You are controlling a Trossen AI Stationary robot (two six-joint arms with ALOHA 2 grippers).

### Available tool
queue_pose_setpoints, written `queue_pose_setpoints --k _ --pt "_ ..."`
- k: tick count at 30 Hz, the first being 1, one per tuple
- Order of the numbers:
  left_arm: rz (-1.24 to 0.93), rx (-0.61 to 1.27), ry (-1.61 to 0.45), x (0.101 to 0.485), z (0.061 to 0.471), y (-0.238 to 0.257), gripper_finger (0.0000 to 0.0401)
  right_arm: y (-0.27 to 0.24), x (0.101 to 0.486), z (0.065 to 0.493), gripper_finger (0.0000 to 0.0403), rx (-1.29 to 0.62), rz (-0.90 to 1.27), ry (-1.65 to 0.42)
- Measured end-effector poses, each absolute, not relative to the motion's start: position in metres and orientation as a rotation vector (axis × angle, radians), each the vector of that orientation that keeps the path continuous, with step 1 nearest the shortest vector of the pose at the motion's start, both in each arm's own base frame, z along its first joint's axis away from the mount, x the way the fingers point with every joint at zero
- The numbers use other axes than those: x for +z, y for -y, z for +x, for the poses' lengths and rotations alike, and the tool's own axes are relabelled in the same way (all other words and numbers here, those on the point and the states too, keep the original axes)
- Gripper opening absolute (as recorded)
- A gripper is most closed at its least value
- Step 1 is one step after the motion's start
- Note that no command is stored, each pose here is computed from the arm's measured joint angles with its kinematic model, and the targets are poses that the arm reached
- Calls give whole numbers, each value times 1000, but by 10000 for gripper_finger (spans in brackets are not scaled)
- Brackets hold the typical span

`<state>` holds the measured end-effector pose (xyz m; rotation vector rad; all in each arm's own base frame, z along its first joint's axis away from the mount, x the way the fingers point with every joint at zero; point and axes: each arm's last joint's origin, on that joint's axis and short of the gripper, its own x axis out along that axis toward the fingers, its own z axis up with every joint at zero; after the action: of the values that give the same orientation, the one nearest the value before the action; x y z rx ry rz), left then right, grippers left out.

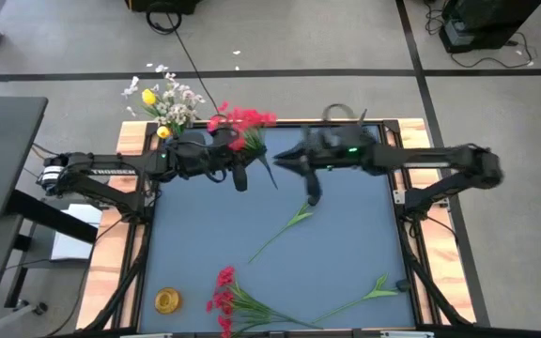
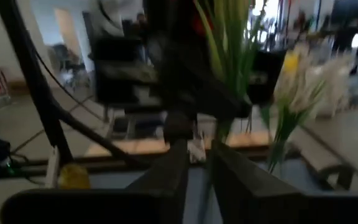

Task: Sort flowers into vase by color
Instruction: Put the top red flowers into the yellow vase

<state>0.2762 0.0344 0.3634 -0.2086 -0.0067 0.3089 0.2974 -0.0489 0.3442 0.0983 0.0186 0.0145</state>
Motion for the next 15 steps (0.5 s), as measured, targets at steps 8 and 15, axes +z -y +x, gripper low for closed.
queue_pose_setpoints --k 8,15 --pt "-102 261 -113 369 249 -27 12 50 400 203 146 -34 124 15" --pt "66 107 -247 360 243 -17 15 42 403 169 142 -53 44 -56"
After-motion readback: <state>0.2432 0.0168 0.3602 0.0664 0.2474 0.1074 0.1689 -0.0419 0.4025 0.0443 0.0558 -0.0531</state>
